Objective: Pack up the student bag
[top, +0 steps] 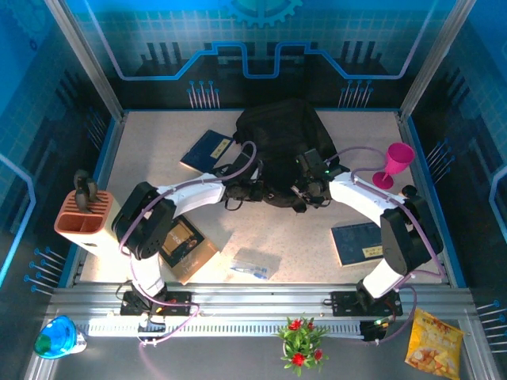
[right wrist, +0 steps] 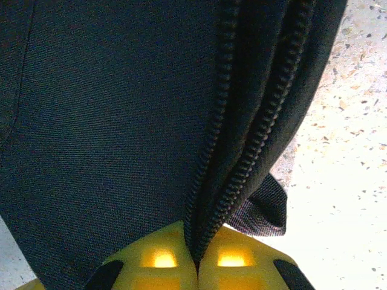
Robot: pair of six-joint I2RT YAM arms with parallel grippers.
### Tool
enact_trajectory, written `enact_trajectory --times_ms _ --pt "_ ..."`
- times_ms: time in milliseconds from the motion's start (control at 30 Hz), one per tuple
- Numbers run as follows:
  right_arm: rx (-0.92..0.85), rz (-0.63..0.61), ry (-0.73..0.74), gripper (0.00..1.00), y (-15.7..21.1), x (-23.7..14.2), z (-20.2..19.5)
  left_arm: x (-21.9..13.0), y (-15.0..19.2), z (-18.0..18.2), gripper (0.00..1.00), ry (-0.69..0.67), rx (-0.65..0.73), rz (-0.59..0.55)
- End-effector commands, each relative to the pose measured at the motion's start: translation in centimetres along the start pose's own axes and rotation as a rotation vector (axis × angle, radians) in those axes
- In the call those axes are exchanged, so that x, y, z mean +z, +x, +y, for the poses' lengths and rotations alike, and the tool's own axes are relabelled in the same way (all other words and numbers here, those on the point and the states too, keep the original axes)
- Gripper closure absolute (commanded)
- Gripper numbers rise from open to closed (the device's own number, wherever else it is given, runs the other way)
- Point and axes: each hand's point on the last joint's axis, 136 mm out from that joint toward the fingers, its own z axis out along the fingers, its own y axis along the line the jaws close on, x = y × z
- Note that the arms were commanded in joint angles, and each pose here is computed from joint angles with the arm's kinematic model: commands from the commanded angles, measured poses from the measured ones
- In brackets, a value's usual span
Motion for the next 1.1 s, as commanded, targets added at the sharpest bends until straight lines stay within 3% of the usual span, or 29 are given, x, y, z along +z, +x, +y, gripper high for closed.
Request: enact_trajectory --times_ms 0,333,767,1067 --pt "-0.011 -0.07 0.065 0.94 -1.4 -1.2 -2.2 -0.2 0.5 3.0 1.0 -0.109 0.021 0.032" --pt "0.002 -0.083 0.044 0.94 -1.7 -2.4 -2.6 -0.1 -1.5 7.3 1.0 -0.211 -0.015 0.006" --pt "0.004 -0.071 -0.021 0.93 -1.4 -3.7 -2.3 1.8 -7.9 13.2 1.0 -0.303 -0.135 -0.069" --pt "-0.023 -0.015 -0.161 0.89 -0.5 -3.3 0.1 1.8 -10.5 13.4 1.0 -0.294 -0.153 -0.112"
